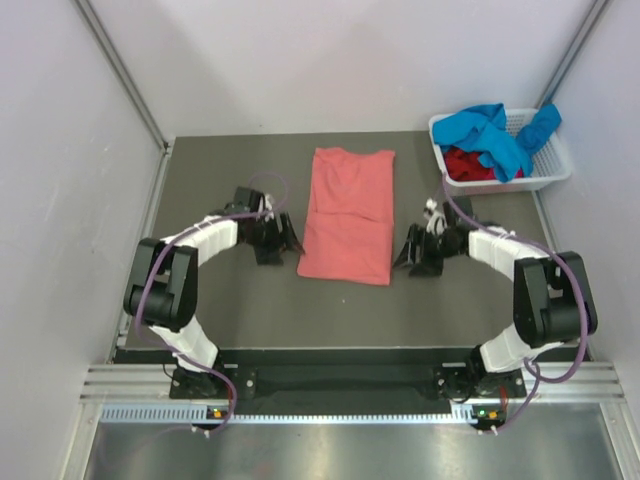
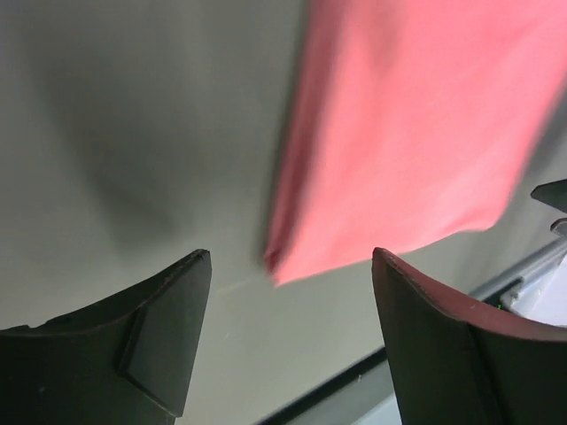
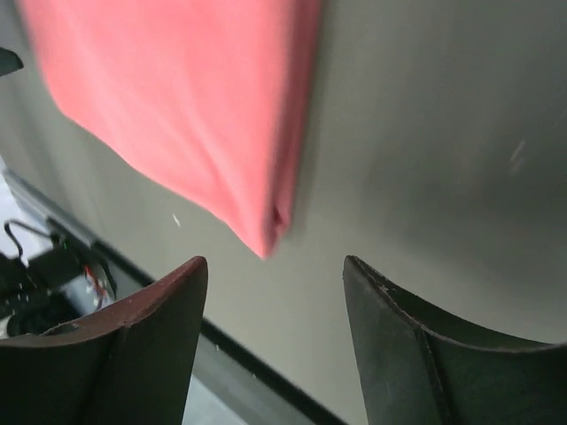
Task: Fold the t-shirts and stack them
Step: Fold the tshirt
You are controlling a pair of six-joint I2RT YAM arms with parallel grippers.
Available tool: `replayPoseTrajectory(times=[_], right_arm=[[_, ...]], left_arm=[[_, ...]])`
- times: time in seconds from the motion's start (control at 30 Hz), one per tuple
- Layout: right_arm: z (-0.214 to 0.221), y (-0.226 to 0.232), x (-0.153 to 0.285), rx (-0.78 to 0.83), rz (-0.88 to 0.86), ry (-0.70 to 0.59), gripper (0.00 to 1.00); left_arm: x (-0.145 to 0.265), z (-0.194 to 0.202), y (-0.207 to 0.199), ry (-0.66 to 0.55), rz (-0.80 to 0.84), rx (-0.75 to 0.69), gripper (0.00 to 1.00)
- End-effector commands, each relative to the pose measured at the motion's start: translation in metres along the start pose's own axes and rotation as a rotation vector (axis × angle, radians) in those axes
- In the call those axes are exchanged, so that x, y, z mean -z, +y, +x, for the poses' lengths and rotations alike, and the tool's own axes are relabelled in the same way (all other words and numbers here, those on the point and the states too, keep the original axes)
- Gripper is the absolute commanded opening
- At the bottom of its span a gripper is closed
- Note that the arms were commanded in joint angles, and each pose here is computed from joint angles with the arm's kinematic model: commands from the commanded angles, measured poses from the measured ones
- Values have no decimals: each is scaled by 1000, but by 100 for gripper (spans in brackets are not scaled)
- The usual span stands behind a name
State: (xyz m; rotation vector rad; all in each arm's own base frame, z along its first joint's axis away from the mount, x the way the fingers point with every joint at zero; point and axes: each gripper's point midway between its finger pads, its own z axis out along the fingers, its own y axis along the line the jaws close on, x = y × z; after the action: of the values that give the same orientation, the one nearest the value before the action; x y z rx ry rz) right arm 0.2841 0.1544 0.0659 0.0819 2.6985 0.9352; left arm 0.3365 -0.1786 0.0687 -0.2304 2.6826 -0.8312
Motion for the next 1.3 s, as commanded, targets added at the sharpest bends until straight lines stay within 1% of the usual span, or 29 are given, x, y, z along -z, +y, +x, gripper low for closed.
replayPoseTrajectory(times=[0.0, 0.03, 0.1, 0.13, 0.17, 0.23, 0.27, 0.33, 0.37, 0.4, 0.5, 0.57, 0.67, 0.73, 0.77, 0.87, 0.9, 0.93, 1.0, 1.1, 1.2, 1.27], right_arm=[[13, 11, -10, -34, -88, -39, 62], [24, 7, -13, -53, -94, -37, 62], [24, 6, -16, -95, -107, -63, 58], [34, 3, -19, -121, -106, -52, 57], [34, 1, -21, -148, -99, -64, 57], [44, -5, -25, -191, -81, -59, 56], [44, -7, -26, -227, -70, -70, 56], [48, -11, -29, -252, -70, -85, 56], [49, -12, -30, -283, -64, -89, 56], [45, -11, -32, -280, -74, -113, 56], [47, -15, -39, -306, -67, -105, 54], [50, -20, -44, -333, -52, -96, 51], [54, -23, -48, -340, -31, -84, 50], [57, -24, -48, -341, -25, -81, 50], [58, -26, -48, -343, -13, -81, 50], [63, -24, -51, -336, -10, -69, 50], [64, -24, -52, -334, -5, -64, 50], [65, -24, -54, -334, -3, -60, 50], [69, -25, -54, -343, 9, -46, 50], [70, -29, -54, -349, 23, -69, 50], [65, -32, -60, -334, 35, -70, 48], [63, -35, -64, -328, 41, -67, 42]], left_arm=[[-11, 35, 9, 64, 33, 114, 77], [-14, 41, 15, 67, 12, 136, 76], [-17, 47, 17, 74, -11, 196, 72], [-19, 48, 19, 72, -28, 212, 71], [-20, 52, 20, 74, -48, 218, 70], [-21, 59, 33, 65, -145, 275, 69], [-23, 63, 35, 69, -162, 298, 69], [-26, 70, 37, 79, -171, 365, 66], [-28, 74, 38, 87, -181, 376, 66], [-30, 75, 38, 87, -186, 399, 66], [-34, 78, 41, 82, -201, 428, 65], [-37, 76, 42, 78, -205, 431, 61], [-41, 75, 44, 88, -219, 436, 55], [-42, 76, 46, 86, -226, 442, 53], [-42, 76, 46, 87, -225, 442, 51], [-44, 77, 48, 86, -228, 439, 46], [-45, 77, 49, 88, -227, 434, 40], [-46, 76, 47, 90, -220, 433, 38], [-49, 77, 48, 99, -220, 434, 36], [-50, 75, 48, 99, -220, 421, 33], [-50, 76, 49, 101, -221, 413, 28], [-50, 78, 51, 107, -226, 411, 25]])
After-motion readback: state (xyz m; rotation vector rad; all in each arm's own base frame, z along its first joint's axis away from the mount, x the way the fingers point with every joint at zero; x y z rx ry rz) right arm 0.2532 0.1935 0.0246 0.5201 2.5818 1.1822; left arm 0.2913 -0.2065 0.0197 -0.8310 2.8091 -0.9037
